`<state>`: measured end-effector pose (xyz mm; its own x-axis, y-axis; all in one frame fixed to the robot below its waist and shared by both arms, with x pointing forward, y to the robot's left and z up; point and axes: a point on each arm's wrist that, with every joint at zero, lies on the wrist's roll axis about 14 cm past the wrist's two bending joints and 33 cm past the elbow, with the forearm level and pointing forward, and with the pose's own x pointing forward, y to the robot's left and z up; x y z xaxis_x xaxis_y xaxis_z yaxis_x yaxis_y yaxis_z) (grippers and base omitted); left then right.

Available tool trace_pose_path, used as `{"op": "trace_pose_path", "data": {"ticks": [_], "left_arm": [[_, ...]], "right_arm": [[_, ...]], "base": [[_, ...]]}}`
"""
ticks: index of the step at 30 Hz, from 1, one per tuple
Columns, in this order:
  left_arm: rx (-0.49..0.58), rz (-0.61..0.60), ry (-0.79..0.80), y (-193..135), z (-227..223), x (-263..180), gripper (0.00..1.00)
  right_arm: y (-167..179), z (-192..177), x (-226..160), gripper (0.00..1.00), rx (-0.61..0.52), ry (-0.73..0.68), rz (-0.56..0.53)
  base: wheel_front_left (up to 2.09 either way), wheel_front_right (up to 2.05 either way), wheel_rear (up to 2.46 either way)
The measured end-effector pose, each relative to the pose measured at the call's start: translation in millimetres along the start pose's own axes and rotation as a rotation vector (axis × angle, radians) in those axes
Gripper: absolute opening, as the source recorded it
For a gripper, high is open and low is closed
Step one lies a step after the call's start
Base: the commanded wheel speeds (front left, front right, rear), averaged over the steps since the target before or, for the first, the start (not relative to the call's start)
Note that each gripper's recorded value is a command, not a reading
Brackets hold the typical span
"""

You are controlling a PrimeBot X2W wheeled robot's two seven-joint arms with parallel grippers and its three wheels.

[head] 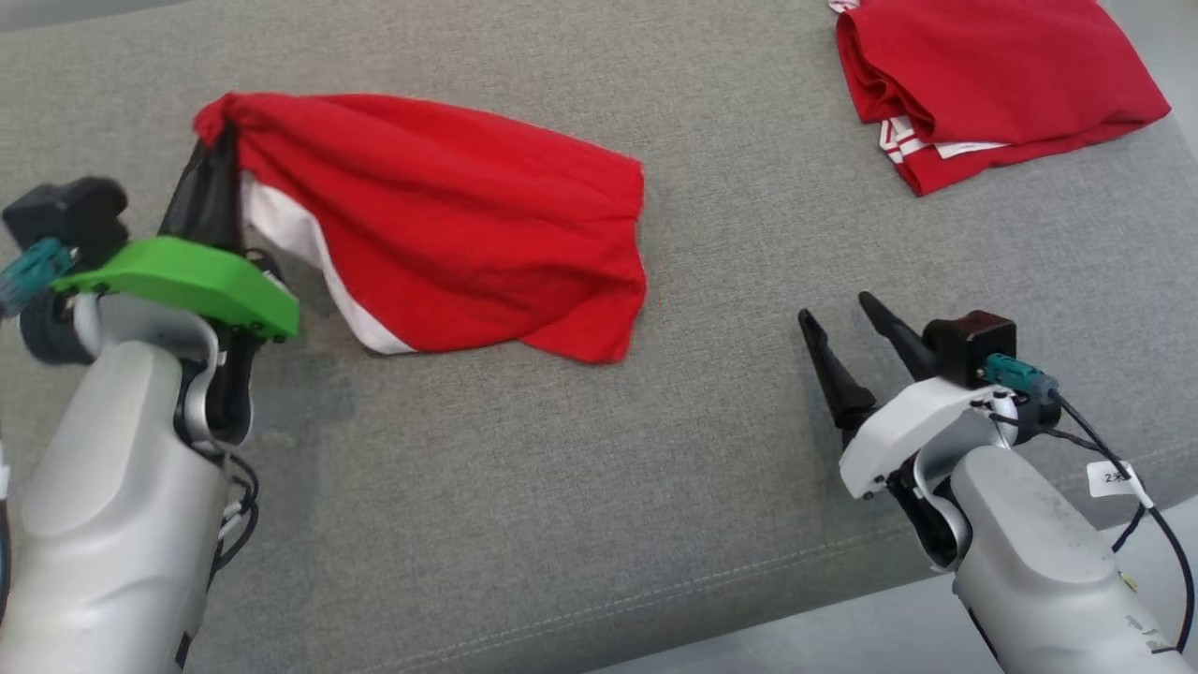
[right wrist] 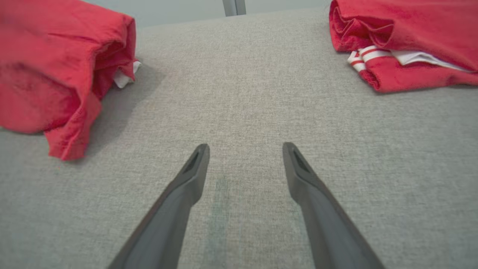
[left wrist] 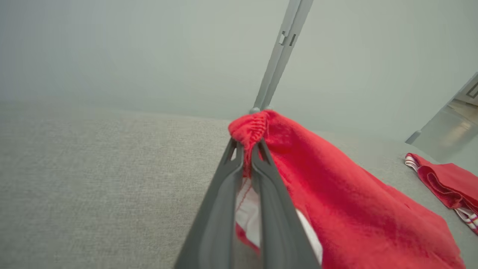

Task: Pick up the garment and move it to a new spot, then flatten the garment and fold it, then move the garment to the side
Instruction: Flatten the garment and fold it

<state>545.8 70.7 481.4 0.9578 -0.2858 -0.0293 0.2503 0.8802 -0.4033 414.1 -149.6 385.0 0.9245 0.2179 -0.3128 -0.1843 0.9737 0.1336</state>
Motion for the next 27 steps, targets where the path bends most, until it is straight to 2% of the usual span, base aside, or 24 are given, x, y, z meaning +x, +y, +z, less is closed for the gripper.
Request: {"op": "trace_pose_path", "data": {"ticks": [2, 5, 8, 11, 14, 17, 20, 27], "left_arm": [[-0.004, 0.066, 0.015, 22.3, -5.5, -12.6, 0.0], [0.007, 0.068, 0.042, 24.6, -14.5, -24.7, 0.0], [-0.026, -0.018, 0.023, -8.3, -11.6, -25.2, 0.0], [-0.083, -0.128, -0.025, -55.9, 1.6, -23.6, 0.0], [-0.125, -0.265, -0.111, -111.6, 33.2, -20.4, 0.0], [-0.114, -0.396, -0.206, -156.8, 73.0, -23.6, 0.0], [-0.087, -0.486, -0.28, -185.9, 103.9, -31.4, 0.0], [-0.088, -0.54, -0.345, -218.0, 132.8, -34.9, 0.0]], "right_arm": [[14.5, 0.0, 3.0, 1.0, -0.004, 0.0, 0.043], [26.4, 2.2, 7.1, 1.0, -0.001, -0.007, 0.073], [30.7, 5.2, 9.8, 1.0, -0.005, -0.014, 0.087], [27.7, 13.9, 10.8, 1.0, 0.001, -0.038, 0.076], [20.5, 25.5, 10.0, 1.0, 0.01, -0.07, 0.055], [20.9, 34.1, 7.3, 1.0, 0.012, -0.094, 0.053], [27.2, 37.3, 1.8, 1.0, 0.017, -0.106, 0.061], [23.2, 38.6, -11.5, 1.0, 0.02, -0.116, 0.044]], "base": [[0.0, 0.0, 0.0], [0.0, 0.0, 0.0], [0.0, 0.0, 0.0], [0.0, 0.0, 0.0], [0.0, 0.0, 0.0], [0.0, 0.0, 0.0], [0.0, 0.0, 0.0], [0.0, 0.0, 0.0]]}}
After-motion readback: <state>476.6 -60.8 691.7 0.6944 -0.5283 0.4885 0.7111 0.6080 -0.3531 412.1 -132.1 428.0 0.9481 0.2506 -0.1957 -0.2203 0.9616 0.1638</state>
